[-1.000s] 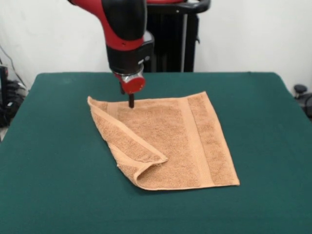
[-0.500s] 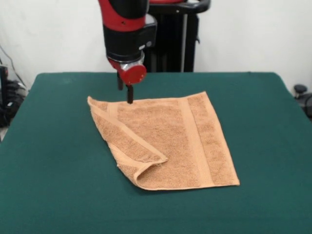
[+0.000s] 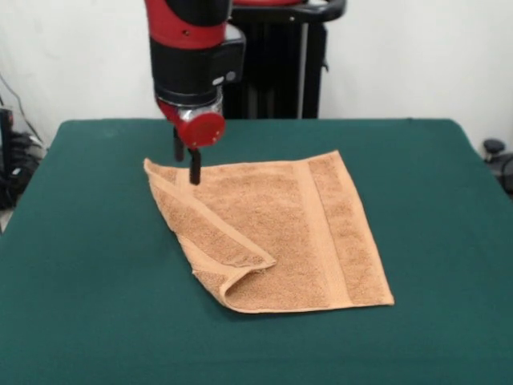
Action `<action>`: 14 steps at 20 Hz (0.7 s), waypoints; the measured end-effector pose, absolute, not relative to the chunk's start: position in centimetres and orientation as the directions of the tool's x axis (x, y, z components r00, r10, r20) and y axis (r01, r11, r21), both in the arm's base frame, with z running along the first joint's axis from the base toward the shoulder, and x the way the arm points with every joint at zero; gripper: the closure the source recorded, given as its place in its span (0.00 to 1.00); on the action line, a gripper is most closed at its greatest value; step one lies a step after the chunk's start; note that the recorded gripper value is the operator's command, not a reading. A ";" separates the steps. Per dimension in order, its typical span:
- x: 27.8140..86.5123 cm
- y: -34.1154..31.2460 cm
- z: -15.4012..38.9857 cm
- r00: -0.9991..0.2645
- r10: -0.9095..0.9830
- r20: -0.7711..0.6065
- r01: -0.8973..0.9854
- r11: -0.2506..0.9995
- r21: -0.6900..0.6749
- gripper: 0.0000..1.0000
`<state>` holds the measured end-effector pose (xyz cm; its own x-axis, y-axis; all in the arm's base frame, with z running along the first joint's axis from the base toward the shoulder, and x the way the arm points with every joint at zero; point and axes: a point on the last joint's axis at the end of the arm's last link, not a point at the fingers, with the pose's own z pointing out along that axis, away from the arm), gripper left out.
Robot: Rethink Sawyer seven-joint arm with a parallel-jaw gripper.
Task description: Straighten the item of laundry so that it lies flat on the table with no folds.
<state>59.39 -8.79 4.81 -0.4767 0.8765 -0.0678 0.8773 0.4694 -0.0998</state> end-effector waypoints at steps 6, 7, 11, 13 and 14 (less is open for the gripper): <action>61.5 -10.4 3.9 -0.478 0.872 -0.105 0.877 0.470 -0.097 0.00; 61.7 -10.6 3.8 -0.479 0.871 -0.109 0.877 0.470 -0.097 0.00; 62.9 -10.8 2.8 -0.485 0.866 -0.120 0.874 0.476 -0.095 0.00; 63.5 -10.7 2.1 -0.490 0.863 -0.123 0.872 0.481 -0.094 0.00; 63.8 -10.6 1.6 -0.494 0.861 -0.123 0.869 0.486 -0.095 0.00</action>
<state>63.77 -10.55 1.64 -0.4943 0.8605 -0.1232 0.8690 0.4856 -0.0948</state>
